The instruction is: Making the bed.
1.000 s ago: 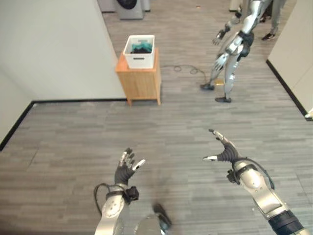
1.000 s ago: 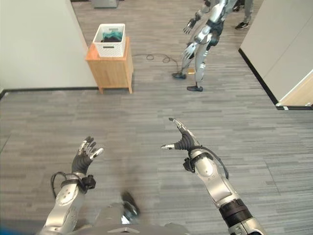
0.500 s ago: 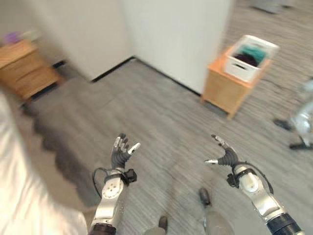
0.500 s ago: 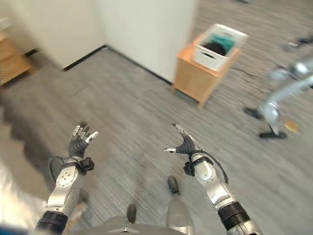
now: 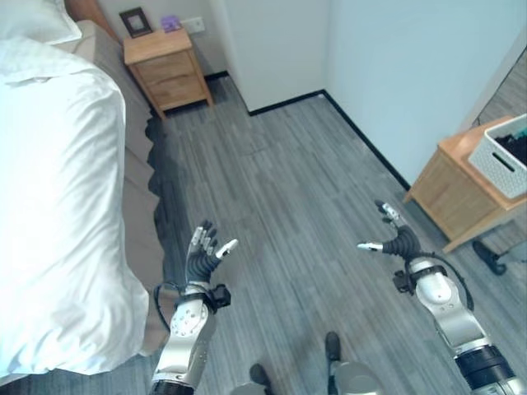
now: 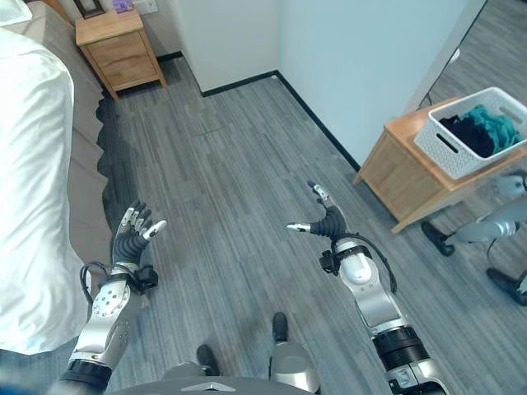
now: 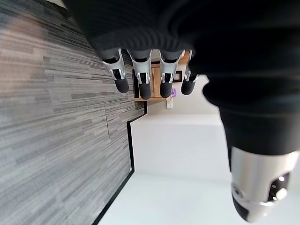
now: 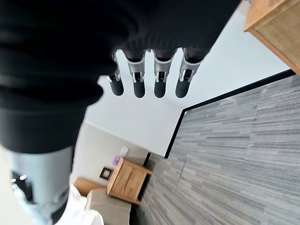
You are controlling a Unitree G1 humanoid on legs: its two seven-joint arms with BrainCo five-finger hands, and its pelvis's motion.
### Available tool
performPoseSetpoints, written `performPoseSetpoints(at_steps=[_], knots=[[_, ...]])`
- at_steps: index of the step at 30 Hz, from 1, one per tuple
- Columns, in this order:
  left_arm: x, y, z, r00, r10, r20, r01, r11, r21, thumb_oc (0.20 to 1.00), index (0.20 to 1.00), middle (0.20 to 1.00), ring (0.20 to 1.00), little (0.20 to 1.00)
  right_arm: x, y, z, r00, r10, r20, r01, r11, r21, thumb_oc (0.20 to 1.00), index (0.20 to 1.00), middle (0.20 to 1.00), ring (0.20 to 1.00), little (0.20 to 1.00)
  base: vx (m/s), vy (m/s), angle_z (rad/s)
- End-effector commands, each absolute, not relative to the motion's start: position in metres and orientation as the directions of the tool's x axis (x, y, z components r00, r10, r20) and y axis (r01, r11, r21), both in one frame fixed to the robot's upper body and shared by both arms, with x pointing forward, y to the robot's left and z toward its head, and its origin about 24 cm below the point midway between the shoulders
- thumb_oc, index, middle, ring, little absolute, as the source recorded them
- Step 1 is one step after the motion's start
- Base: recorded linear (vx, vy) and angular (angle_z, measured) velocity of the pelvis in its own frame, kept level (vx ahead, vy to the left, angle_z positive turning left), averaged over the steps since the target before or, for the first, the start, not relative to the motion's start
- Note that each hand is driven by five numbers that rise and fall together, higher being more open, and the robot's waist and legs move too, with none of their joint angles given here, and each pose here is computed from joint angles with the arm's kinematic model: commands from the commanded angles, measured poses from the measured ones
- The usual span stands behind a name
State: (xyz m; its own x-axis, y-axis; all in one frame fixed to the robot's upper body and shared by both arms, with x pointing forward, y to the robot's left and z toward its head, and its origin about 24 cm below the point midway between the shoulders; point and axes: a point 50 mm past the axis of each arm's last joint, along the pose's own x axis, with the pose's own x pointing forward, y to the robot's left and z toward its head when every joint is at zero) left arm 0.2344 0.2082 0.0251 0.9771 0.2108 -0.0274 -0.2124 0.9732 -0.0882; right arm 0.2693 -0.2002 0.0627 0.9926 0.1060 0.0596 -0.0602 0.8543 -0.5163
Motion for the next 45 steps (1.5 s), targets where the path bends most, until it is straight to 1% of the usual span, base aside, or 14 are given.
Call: performPoseSetpoints(at_steps=[1,4,5,12,17,19,21,22,25,29,31,36,40,45], knots=[[0.233,0.237,0.052,0.971,0.214,0.105,-0.221,0.973,0.062,1.000,1.000,1.000,1.000,1.000,0.264,-0.182,0.070,0.977,0.162,0.136,-0.092,0.904,-0.418,1.000,1.000,1.000,1.000,1.000,0.04,0.021,0.27],[0.231,0.235,0.053,0.971,0.210,0.114,-0.216,0.975,0.047,1.000,1.000,1.000,1.000,1.000,0.263,-0.177,0.068,0.974,0.180,0.134,-0.113,0.909,-0.402,1.000,1.000,1.000,1.000,1.000,0.04,0.032,0.08],[0.216,0.245,-0.046,0.875,0.310,-0.371,-0.223,0.940,0.260,1.000,1.000,1.000,1.000,1.000,0.242,-0.268,-0.017,0.901,-0.352,-0.255,0.211,0.867,-0.452,1.000,1.000,1.000,1.000,1.000,0.05,0.038,0.04],[0.221,0.251,-0.028,0.909,0.279,-0.310,-0.220,0.952,0.211,1.000,1.000,1.000,1.000,1.000,0.233,-0.277,-0.021,0.859,-0.431,-0.276,0.283,0.849,-0.446,1.000,1.000,1.000,1.000,1.000,0.04,0.081,0.23],[0.226,0.251,-0.007,0.933,0.294,-0.207,-0.246,0.942,0.229,1.000,1.000,1.000,1.000,1.000,0.240,-0.264,-0.016,0.887,-0.390,-0.247,0.263,0.866,-0.426,1.000,1.000,1.000,1.000,1.000,0.04,0.119,-0.01],[0.232,0.254,0.017,0.953,0.290,-0.086,-0.253,0.920,0.299,1.000,1.000,1.000,1.000,1.000,0.259,-0.257,0.008,0.946,-0.290,-0.145,0.192,0.861,-0.471,1.000,1.000,1.000,1.000,1.000,0.11,0.101,-0.10],[0.234,0.255,0.024,0.956,0.290,-0.044,-0.263,0.915,0.306,1.000,1.000,1.000,1.000,1.000,0.266,-0.256,0.019,0.965,-0.245,-0.095,0.166,0.848,-0.504,1.000,1.000,1.000,1.000,1.000,0.16,0.063,0.04],[0.239,0.255,0.038,0.964,0.265,0.022,-0.257,0.910,0.325,1.000,1.000,1.000,1.000,1.000,0.275,-0.248,0.046,0.995,-0.099,-0.017,0.075,0.842,-0.534,1.000,1.000,1.000,1.000,1.000,0.26,0.040,0.12],[0.242,0.253,0.047,0.971,0.228,0.066,-0.237,0.908,0.347,1.000,1.000,1.000,1.000,1.000,0.282,-0.249,0.082,0.995,0.005,0.098,0.055,0.801,-0.596,1.000,1.000,1.000,1.000,1.000,0.34,-0.012,0.41],[0.246,0.256,0.048,0.968,0.241,0.074,-0.252,0.899,0.359,1.000,1.000,1.000,1.000,1.000,0.284,-0.243,0.111,0.974,0.063,0.218,0.061,0.852,-0.520,1.000,1.000,1.000,1.000,1.000,0.40,-0.117,0.26],[0.252,0.255,0.052,0.969,0.232,0.084,-0.247,0.898,0.365,1.000,1.000,1.000,1.000,1.000,0.277,-0.244,0.114,0.970,0.067,0.234,0.044,0.896,-0.442,1.000,1.000,1.000,1.000,1.000,0.71,-0.214,0.38],[0.255,0.255,0.048,0.963,0.257,0.083,-0.270,0.897,0.350,1.000,1.000,1.000,1.000,1.000,0.255,-0.246,0.103,0.975,0.058,0.214,0.037,0.911,-0.412,1.000,1.000,1.000,1.000,1.000,0.72,-0.204,0.85],[0.246,0.248,0.036,0.961,0.274,0.040,-0.274,0.917,0.290,1.000,1.000,1.000,1.000,1.000,0.251,-0.239,0.090,0.982,0.080,0.169,-0.001,0.907,-0.421,1.000,1.000,1.000,1.000,1.000,0.56,-0.258,0.48],[0.246,0.234,0.044,0.969,0.233,0.078,-0.245,0.939,0.240,1.000,1.000,1.000,1.000,1.000,0.260,-0.230,0.086,0.983,0.105,0.152,-0.031,0.905,-0.425,1.000,1.000,1.000,1.000,1.000,0.52,-0.252,-0.54]])
